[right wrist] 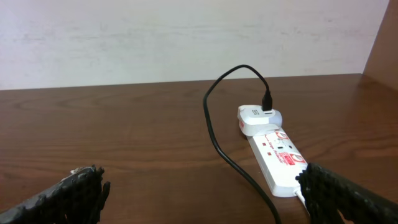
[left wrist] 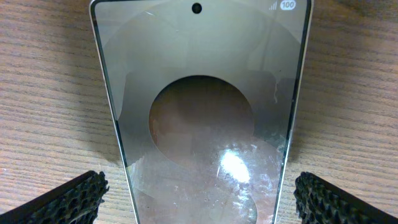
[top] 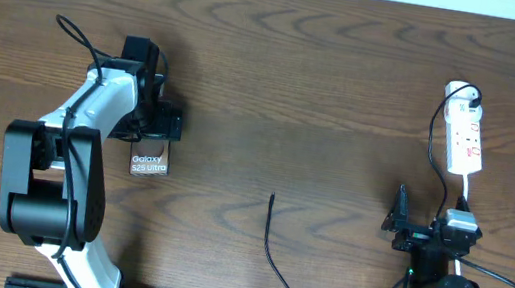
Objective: Plug charger to phone and switch on socket
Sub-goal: 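Close the left gripper on the phone's short edge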
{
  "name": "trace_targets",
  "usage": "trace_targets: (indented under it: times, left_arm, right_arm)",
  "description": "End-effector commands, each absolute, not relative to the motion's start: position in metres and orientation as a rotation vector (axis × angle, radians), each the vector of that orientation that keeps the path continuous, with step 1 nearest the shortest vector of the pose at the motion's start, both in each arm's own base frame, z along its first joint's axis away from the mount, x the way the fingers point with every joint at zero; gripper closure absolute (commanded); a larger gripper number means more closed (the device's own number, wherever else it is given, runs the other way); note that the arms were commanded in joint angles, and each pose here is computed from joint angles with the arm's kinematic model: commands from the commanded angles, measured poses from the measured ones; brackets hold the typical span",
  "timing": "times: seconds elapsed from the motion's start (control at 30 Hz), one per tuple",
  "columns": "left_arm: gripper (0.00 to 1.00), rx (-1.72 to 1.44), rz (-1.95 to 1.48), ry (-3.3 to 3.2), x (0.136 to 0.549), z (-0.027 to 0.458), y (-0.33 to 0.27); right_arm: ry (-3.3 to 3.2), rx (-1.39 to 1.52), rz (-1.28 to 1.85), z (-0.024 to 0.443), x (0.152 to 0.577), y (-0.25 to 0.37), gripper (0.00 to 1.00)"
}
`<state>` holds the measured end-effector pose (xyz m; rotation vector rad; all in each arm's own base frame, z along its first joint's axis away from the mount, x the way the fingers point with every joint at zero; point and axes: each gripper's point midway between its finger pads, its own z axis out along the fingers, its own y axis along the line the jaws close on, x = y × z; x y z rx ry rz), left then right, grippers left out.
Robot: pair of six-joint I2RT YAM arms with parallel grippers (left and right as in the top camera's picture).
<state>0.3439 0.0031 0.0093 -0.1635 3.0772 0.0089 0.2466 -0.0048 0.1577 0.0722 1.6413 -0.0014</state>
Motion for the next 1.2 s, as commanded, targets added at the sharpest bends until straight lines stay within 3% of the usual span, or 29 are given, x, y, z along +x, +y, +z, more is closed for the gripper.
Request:
trace_targets:
  times: [0.0,1.17]
  left_arm:
    - [0.01,-0.193,0.014,3.089,0.34,0.008,0.004]
    - [0.01,-0.195,0.016,3.12,0.336,-0.021,0.004]
  right_arm:
    - [1.642,0.088,0.004,0.157,0.246,-0.006,0.01]
    - [1.642,0.088,0.004,0.157,0.246,-0.006,0.01]
